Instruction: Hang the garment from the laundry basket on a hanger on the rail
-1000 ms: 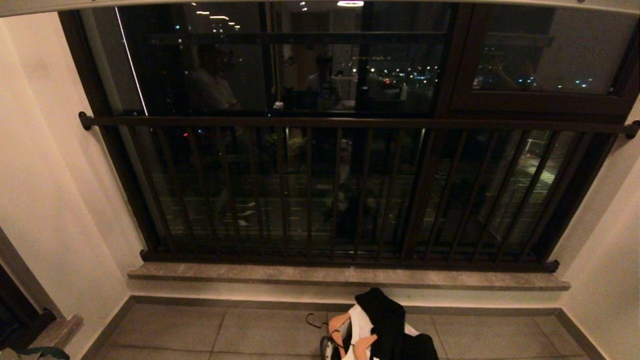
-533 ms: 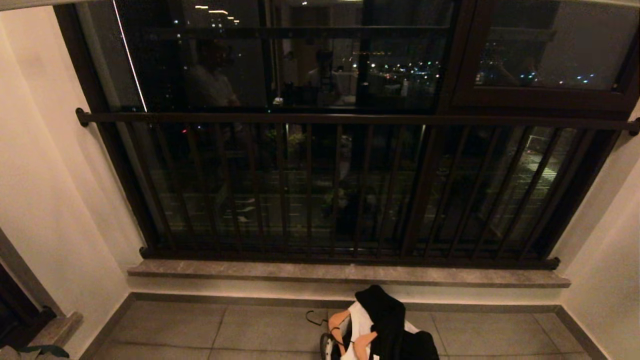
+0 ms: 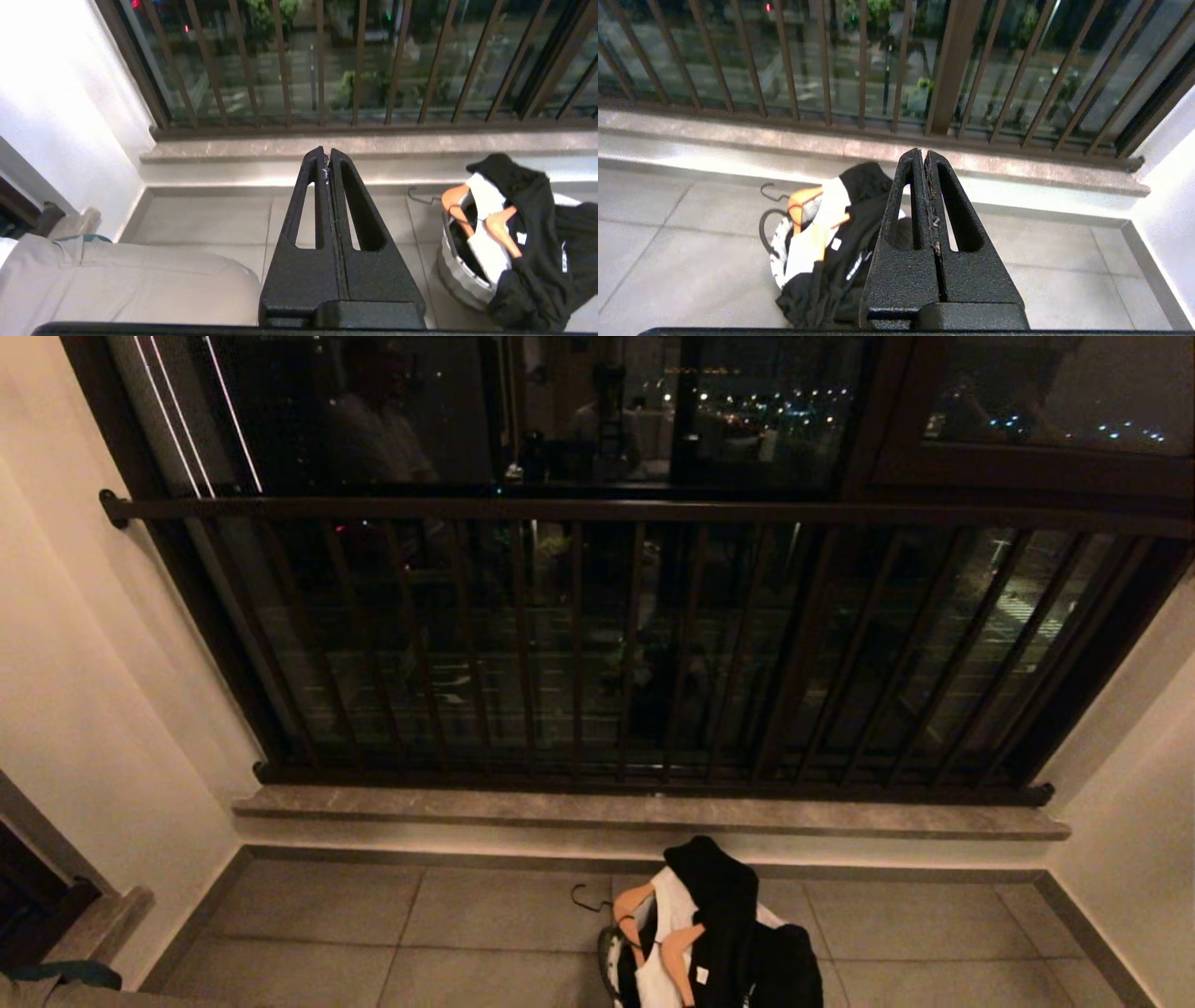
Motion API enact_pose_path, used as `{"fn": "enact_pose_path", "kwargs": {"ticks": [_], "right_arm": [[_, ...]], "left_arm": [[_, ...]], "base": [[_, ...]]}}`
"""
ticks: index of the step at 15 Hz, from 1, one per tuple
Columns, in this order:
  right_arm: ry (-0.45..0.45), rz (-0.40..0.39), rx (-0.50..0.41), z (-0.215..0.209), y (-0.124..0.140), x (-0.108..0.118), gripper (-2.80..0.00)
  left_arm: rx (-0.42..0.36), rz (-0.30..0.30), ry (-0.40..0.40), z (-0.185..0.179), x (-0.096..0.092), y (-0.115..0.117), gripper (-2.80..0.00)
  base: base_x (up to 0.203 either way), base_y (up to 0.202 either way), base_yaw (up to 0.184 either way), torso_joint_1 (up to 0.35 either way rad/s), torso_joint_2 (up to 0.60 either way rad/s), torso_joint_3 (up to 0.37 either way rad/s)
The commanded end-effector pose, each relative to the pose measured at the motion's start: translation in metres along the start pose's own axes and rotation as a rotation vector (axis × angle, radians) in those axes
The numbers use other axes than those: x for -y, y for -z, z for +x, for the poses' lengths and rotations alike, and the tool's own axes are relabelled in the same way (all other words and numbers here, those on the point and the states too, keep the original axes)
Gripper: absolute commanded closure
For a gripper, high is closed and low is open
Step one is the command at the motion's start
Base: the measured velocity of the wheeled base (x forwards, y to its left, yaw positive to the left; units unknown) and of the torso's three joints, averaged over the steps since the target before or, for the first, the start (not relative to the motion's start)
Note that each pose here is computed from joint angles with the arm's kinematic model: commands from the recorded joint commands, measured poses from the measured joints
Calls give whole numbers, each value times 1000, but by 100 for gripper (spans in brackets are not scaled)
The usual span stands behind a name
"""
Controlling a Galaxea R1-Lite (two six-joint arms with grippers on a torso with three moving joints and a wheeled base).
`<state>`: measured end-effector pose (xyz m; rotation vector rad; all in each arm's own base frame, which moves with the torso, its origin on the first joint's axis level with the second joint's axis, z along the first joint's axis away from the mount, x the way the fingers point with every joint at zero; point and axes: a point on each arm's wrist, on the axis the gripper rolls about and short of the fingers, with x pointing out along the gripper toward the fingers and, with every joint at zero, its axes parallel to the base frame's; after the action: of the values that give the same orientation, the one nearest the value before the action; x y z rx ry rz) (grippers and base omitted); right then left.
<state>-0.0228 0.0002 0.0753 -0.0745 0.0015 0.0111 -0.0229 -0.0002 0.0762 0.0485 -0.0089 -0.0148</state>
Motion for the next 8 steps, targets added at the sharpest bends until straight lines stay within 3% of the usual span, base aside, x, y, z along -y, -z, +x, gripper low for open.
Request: {"fn": "enact_pose_path", "kwargs": {"ticks": [1,8], "right_arm": [[0,-1,-1,0,0,0,0],[-1,-1,-1,0,0,0,0]], "left_arm": [[-2,1,0,0,0,0,0],[-1,1,0,0,0,0,0]], "base": [[0,0,0,6,1,-198],[0,0,0,3,2,-198]]}}
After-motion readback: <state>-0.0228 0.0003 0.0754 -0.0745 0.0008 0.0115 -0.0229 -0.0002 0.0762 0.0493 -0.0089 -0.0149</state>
